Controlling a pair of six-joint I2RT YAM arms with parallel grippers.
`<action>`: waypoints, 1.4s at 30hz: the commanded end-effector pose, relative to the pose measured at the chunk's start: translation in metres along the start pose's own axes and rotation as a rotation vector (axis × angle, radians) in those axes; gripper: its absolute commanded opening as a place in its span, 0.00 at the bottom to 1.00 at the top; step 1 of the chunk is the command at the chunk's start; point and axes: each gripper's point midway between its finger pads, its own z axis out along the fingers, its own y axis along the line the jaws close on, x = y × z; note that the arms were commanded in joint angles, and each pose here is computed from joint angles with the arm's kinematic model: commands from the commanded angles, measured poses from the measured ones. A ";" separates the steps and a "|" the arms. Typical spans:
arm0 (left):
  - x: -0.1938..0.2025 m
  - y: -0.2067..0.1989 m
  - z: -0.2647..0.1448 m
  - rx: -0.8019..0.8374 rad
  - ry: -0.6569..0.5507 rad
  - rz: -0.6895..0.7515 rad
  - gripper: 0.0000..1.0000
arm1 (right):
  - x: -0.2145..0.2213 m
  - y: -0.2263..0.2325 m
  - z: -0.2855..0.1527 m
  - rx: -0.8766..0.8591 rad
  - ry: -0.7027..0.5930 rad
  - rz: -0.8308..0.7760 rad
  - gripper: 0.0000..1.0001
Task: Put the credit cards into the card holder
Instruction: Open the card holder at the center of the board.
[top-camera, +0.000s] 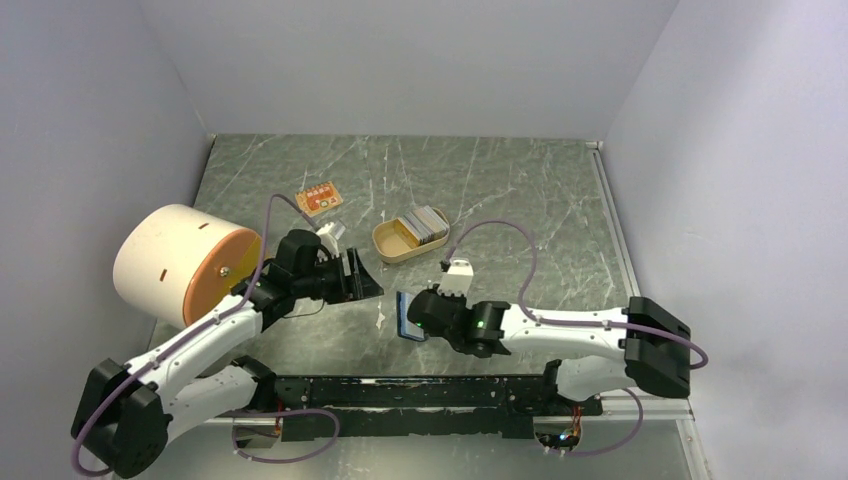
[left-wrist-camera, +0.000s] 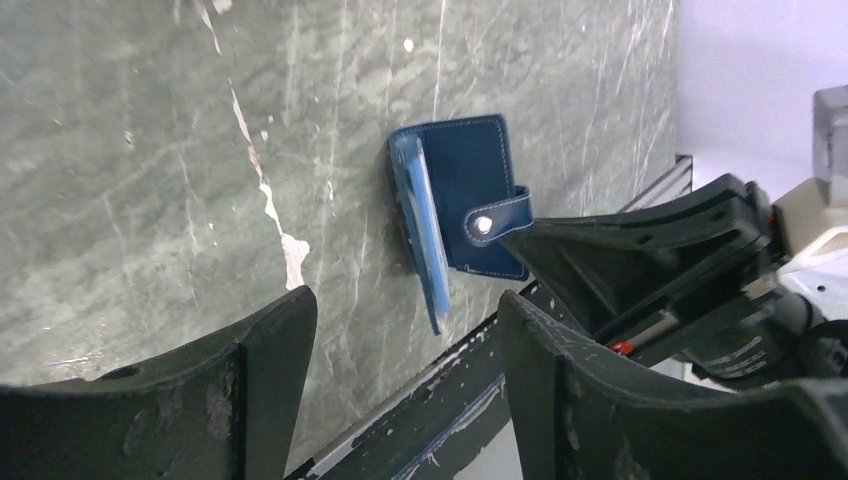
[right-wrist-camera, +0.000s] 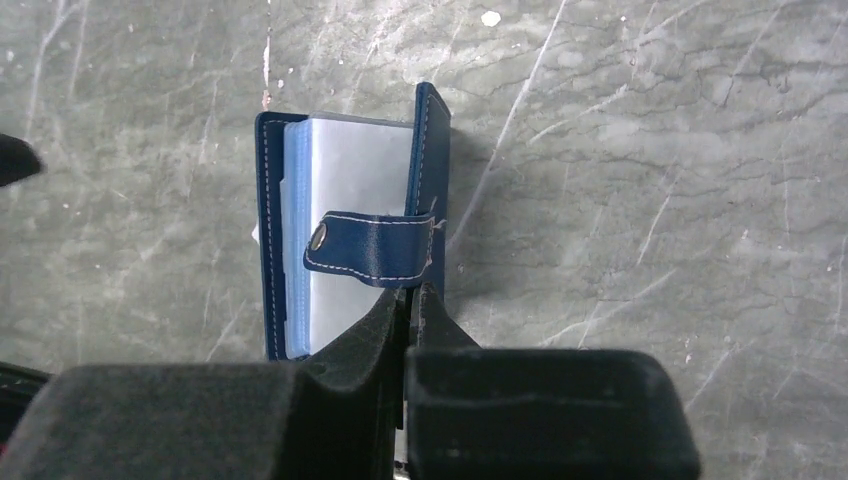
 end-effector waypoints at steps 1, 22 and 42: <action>0.009 -0.019 0.009 0.149 0.040 -0.001 0.73 | -0.007 0.010 -0.004 -0.102 -0.031 0.098 0.00; 0.048 0.012 0.052 0.202 0.155 -0.037 0.74 | -0.007 -0.011 -0.011 -0.200 -0.051 0.208 0.00; 0.063 0.003 0.071 0.315 0.194 -0.054 0.70 | 0.003 -0.025 -0.008 -0.220 -0.028 0.272 0.00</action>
